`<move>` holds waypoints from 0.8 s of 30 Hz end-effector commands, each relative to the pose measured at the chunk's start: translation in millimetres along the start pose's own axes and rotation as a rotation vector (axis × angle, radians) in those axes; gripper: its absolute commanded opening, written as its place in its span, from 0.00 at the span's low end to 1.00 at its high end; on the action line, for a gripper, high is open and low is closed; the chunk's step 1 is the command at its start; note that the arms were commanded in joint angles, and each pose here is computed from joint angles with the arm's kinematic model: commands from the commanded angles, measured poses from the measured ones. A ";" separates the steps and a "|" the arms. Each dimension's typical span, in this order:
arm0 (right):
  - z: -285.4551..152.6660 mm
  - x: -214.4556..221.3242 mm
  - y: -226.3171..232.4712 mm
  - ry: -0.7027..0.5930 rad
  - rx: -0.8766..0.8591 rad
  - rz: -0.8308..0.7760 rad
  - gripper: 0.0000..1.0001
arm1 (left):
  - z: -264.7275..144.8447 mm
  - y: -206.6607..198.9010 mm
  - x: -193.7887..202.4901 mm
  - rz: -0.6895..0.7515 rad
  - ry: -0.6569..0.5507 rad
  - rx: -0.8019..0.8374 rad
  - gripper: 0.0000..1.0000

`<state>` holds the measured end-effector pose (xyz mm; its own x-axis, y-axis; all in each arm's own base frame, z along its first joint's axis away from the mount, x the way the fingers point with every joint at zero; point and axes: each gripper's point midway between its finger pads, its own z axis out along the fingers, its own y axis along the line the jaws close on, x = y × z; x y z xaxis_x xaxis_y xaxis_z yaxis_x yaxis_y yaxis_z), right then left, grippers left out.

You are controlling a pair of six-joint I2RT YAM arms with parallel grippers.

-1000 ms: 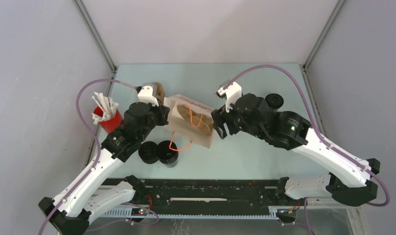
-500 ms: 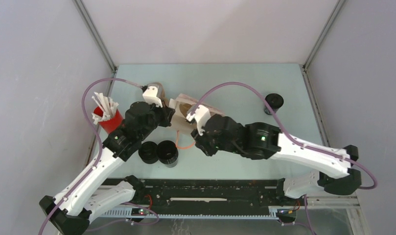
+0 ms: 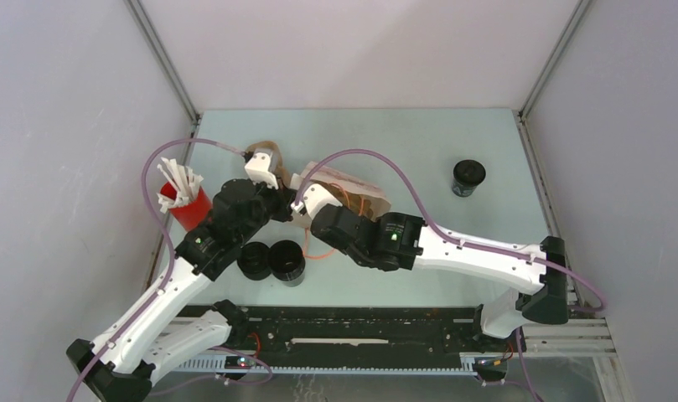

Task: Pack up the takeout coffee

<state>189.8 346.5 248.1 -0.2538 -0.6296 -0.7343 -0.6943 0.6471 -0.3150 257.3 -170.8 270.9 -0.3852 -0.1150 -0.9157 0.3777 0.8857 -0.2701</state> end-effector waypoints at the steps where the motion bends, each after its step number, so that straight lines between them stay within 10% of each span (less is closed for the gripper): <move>1: 12.9 -1.0 -26.4 -0.014 0.131 -0.020 0.17 | 1.9 -2.8 6.1 0.005 -0.009 0.018 0.00; 24: 41.3 45.4 -18.9 0.147 0.055 -0.245 0.36 | -11.1 11.2 62.6 -0.217 -0.039 0.002 0.00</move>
<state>215.2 330.9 186.8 -0.2150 -0.7984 -0.5624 -0.7137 0.5215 -0.4675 229.8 -156.3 219.1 -0.4207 -0.2446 -0.8736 0.2948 0.8738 -0.3866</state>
